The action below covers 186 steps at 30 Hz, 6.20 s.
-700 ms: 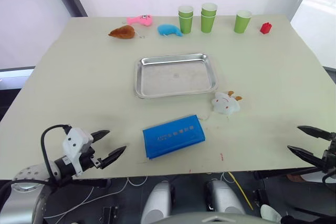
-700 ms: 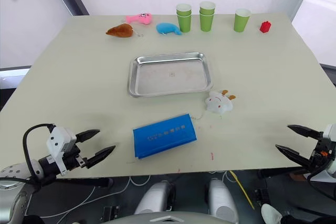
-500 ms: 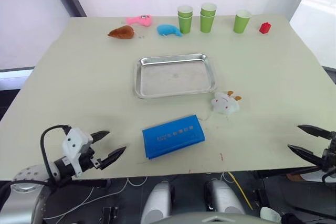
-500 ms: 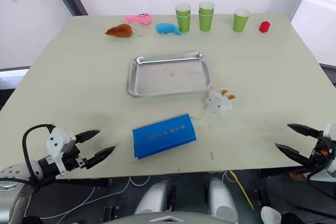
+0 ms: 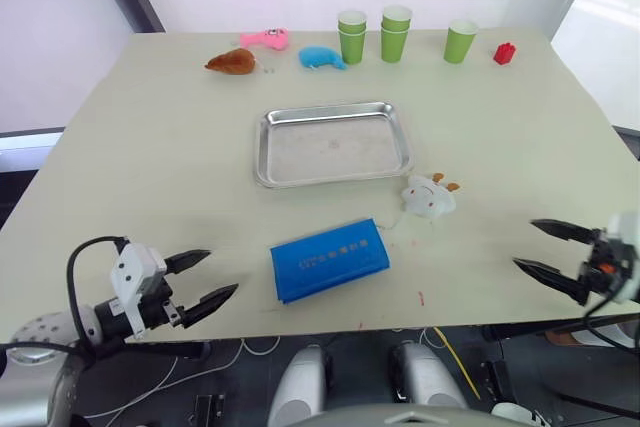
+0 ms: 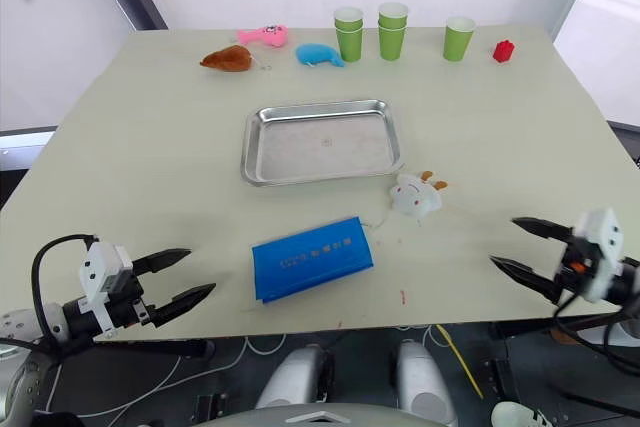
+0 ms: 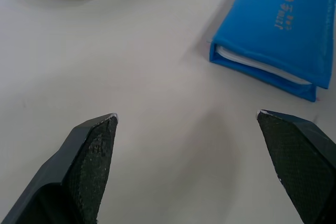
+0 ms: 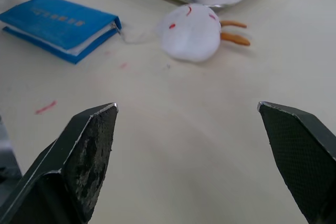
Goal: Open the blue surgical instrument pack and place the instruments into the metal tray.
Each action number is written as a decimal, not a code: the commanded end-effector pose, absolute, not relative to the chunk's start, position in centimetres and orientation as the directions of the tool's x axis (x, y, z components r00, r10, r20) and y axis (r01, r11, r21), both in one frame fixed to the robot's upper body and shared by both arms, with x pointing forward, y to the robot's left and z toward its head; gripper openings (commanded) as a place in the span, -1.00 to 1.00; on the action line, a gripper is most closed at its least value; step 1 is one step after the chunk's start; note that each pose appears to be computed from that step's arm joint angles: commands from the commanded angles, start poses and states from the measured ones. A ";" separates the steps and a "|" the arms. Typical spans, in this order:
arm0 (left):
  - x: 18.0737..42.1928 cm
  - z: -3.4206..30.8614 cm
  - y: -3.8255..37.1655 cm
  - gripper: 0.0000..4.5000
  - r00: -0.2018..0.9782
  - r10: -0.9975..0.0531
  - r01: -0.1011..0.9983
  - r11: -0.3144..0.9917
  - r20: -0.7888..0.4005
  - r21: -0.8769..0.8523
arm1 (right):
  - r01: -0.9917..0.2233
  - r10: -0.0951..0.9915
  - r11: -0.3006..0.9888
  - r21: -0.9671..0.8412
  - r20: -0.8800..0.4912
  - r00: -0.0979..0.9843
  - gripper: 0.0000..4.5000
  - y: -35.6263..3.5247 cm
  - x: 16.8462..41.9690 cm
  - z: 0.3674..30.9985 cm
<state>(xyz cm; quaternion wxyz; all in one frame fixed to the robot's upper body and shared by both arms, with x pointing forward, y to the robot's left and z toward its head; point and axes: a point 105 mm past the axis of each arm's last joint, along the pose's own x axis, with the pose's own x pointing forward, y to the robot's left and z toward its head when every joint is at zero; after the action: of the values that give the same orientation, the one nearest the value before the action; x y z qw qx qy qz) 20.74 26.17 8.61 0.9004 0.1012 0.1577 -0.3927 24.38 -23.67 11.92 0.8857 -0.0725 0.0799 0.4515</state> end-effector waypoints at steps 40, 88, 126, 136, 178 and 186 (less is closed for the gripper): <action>23.7 6.7 20.4 -0.96 0.283 -0.888 0.952 0.307 -0.363 -0.007 | -0.957 0.901 0.263 -0.124 -0.323 0.289 -0.98 -6.7 29.4 8.2; 28.2 10.7 19.0 -1.00 0.309 -0.899 0.949 0.274 -0.309 0.153 | -0.916 0.866 0.364 -0.167 -0.303 0.399 -0.43 -17.2 26.7 11.3; 24.0 16.9 17.1 1.00 0.063 -0.961 0.973 -0.001 -0.269 0.231 | -0.698 0.942 -0.100 -0.709 -0.294 0.164 -0.97 -10.2 30.7 8.8; 24.0 16.7 16.9 1.00 0.065 -0.963 0.972 0.002 -0.260 0.235 | -0.865 0.966 -0.071 -0.496 -0.249 0.064 -0.97 -10.2 28.7 9.9; 29.4 12.2 14.0 0.33 0.068 -0.995 0.996 0.063 -0.073 0.061 | -0.996 0.948 -0.044 0.071 -0.313 -0.064 -1.00 -10.4 31.2 14.9; 29.3 11.7 13.8 -0.98 0.060 -0.996 0.997 0.057 -0.061 0.042 | -0.998 0.950 -0.029 0.057 -0.310 -0.045 -1.00 -10.5 31.2 14.8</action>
<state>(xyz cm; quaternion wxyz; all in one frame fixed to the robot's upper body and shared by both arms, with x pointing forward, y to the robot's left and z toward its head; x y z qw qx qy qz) 29.42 13.80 11.33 0.7326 0.0321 0.0168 -0.6797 31.24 -10.66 14.34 0.6833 -0.0840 0.1425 0.7112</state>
